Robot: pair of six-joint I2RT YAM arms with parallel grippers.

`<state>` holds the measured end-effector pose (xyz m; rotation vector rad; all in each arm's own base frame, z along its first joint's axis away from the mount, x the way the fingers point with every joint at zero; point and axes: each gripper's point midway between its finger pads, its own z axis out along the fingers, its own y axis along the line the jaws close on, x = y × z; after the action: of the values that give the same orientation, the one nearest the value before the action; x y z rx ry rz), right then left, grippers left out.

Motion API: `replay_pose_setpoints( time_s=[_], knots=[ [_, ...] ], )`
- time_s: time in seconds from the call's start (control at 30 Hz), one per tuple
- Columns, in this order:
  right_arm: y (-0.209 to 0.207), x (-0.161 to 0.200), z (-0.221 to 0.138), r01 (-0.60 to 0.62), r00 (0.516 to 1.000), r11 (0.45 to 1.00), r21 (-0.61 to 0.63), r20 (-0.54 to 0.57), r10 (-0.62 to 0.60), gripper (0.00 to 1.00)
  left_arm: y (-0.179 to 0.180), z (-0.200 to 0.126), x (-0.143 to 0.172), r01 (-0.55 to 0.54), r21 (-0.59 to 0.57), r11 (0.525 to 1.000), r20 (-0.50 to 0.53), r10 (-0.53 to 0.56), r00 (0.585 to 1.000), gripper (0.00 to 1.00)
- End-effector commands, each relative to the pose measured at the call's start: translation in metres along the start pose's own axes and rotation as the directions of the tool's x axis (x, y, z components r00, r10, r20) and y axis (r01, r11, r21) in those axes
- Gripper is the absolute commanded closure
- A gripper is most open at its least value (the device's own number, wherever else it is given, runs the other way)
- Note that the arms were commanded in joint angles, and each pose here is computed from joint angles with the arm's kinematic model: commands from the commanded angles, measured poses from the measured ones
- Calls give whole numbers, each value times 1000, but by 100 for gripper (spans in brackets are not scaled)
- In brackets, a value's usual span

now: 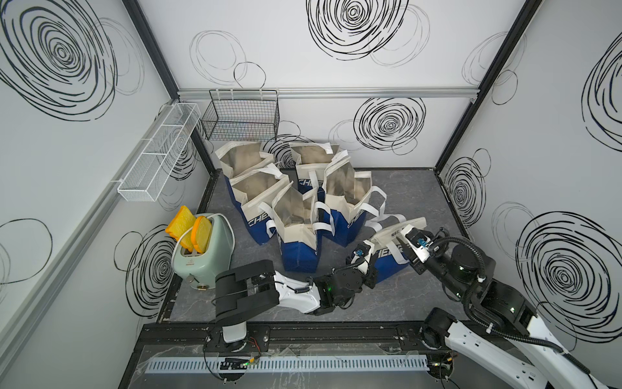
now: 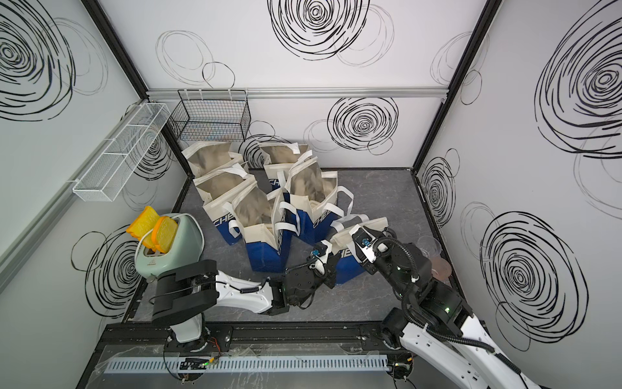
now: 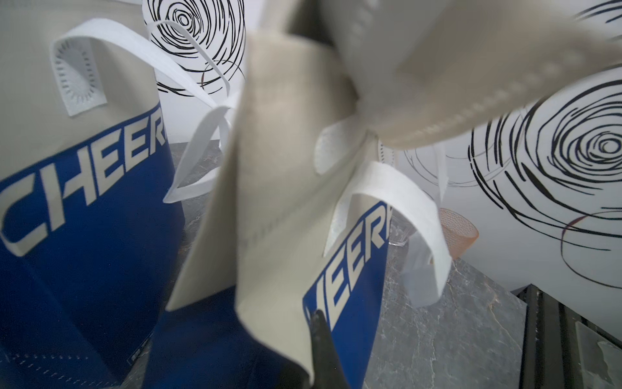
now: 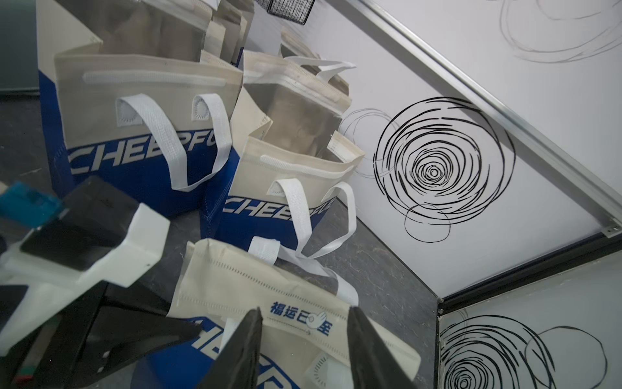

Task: Open the takeout bag
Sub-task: Open the takeout bag at the center of the board.

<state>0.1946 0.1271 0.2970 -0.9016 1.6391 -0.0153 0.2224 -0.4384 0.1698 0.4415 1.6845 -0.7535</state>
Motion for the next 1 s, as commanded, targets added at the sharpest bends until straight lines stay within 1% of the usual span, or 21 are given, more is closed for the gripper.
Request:
replay_pose_setpoints(
  time_s=[0.0,0.2,0.27,0.37,0.43,0.5,0.7,0.83,0.97],
  knots=[
    [8,3,3,76,997,997,-13,28,-75,53,7,3,32,-81,-27,996,-101,78,992,100],
    [18,13,14,73,997,997,-22,32,-72,52,7,5,25,-91,-31,995,-92,88,992,100],
    [22,15,17,85,996,996,-29,32,-84,51,7,5,24,-92,-32,995,-91,88,992,100],
    [29,19,21,103,994,994,-43,24,-102,47,6,6,23,-94,-30,995,-90,91,992,100],
    [30,19,23,107,994,994,-29,30,-106,45,6,6,22,-95,-29,995,-88,92,992,100],
    [29,19,25,115,993,993,-6,29,-115,45,5,7,21,-98,-28,995,-86,95,992,100],
    [22,14,33,143,989,986,79,26,-146,52,4,7,19,-105,-26,994,-85,103,991,100],
    [23,15,39,149,989,985,93,12,-151,62,5,6,18,-109,-27,994,-85,106,991,100],
    [19,17,42,166,986,978,128,-4,-167,68,6,4,17,-111,-30,993,-83,108,991,100]
  ],
)
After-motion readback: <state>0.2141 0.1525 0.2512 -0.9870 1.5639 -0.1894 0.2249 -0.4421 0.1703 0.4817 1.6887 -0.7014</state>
